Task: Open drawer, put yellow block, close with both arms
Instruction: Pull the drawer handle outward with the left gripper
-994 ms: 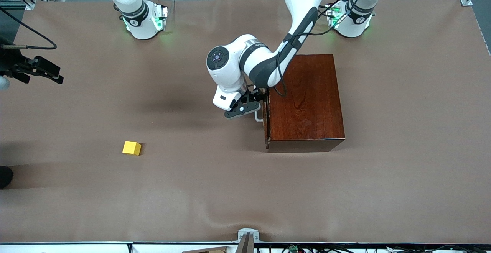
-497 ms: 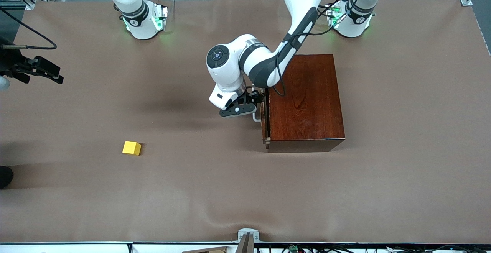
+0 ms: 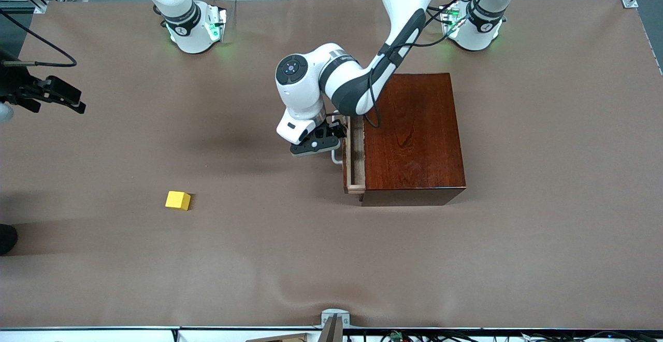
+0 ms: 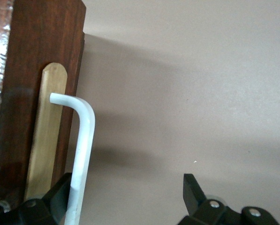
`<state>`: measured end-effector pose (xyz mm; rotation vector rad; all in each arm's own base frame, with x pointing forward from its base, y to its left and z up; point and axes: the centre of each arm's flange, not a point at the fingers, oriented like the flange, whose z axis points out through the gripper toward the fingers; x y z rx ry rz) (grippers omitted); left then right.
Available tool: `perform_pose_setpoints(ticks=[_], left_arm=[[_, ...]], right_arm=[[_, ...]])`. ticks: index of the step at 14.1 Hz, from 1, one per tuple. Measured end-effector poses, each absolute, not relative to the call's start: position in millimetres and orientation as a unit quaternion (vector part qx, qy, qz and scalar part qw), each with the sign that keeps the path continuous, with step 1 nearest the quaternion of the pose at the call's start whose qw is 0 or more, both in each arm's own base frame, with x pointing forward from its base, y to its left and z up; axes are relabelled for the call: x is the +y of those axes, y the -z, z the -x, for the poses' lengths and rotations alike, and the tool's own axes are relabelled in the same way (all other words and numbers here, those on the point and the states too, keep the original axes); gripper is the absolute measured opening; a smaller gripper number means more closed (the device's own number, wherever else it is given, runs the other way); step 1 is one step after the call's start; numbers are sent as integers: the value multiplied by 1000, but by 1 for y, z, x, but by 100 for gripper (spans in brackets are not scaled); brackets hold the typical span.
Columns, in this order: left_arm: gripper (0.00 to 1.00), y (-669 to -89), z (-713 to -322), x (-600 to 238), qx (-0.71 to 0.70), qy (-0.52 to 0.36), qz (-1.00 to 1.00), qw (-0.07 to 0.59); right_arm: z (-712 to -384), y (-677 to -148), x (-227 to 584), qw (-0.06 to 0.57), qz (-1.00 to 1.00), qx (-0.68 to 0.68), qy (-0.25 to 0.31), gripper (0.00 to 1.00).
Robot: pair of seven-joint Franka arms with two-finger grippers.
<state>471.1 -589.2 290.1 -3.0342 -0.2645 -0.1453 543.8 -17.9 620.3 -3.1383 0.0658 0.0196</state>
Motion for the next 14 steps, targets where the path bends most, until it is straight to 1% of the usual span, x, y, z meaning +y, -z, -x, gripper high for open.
perform_pose_setpoints(ticks=[4, 14], left_arm=[[100, -291, -473, -588, -122, 50, 990, 42], [100, -289, -467, -593, -117, 52, 991, 45]], right_arm=[[-544, -620, -18, 1, 1000, 21, -6, 100], [-544, -620, -18, 1, 1000, 21, -6, 100]])
